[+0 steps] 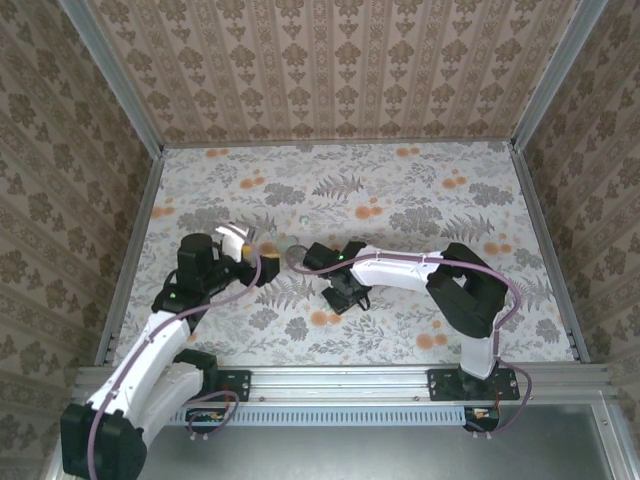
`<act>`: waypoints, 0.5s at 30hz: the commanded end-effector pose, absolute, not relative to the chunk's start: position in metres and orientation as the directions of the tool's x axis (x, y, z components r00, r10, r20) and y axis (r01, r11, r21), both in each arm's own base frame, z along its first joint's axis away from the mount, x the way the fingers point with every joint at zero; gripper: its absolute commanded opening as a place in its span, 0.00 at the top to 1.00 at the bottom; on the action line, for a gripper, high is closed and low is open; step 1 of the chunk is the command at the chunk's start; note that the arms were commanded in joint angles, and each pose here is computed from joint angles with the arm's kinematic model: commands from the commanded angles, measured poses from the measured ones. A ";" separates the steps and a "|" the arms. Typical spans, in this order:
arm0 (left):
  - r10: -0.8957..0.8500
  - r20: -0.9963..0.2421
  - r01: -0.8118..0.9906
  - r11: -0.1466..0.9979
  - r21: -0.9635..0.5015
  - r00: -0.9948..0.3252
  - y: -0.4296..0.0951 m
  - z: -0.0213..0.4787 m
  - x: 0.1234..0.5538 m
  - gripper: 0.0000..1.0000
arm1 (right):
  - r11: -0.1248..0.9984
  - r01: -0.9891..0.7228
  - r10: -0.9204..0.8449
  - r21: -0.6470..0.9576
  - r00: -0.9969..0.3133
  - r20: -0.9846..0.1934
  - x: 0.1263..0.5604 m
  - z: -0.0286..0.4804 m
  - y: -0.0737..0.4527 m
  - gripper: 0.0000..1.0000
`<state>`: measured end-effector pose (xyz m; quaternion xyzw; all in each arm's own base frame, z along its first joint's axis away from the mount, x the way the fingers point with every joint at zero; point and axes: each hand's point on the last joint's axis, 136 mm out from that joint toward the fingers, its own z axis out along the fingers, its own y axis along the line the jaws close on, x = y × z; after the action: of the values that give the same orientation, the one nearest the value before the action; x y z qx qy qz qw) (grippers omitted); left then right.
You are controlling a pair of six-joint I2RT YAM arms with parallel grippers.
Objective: Insert the wireless bluetooth earbuds into the charging case
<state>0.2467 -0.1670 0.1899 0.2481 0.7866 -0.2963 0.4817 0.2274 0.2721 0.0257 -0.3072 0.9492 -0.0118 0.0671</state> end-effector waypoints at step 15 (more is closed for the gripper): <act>0.106 -0.994 0.967 0.250 0.039 0.013 -0.214 0.270 0.172 0.16 | 0.495 -0.865 -0.800 0.083 -0.491 -0.345 0.203 0.152 0.254 0.83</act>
<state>0.1936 -0.2022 0.2456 0.4034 0.6335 -0.3728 0.5449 0.2208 0.2586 0.1359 -0.4370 0.8813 0.1036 0.1471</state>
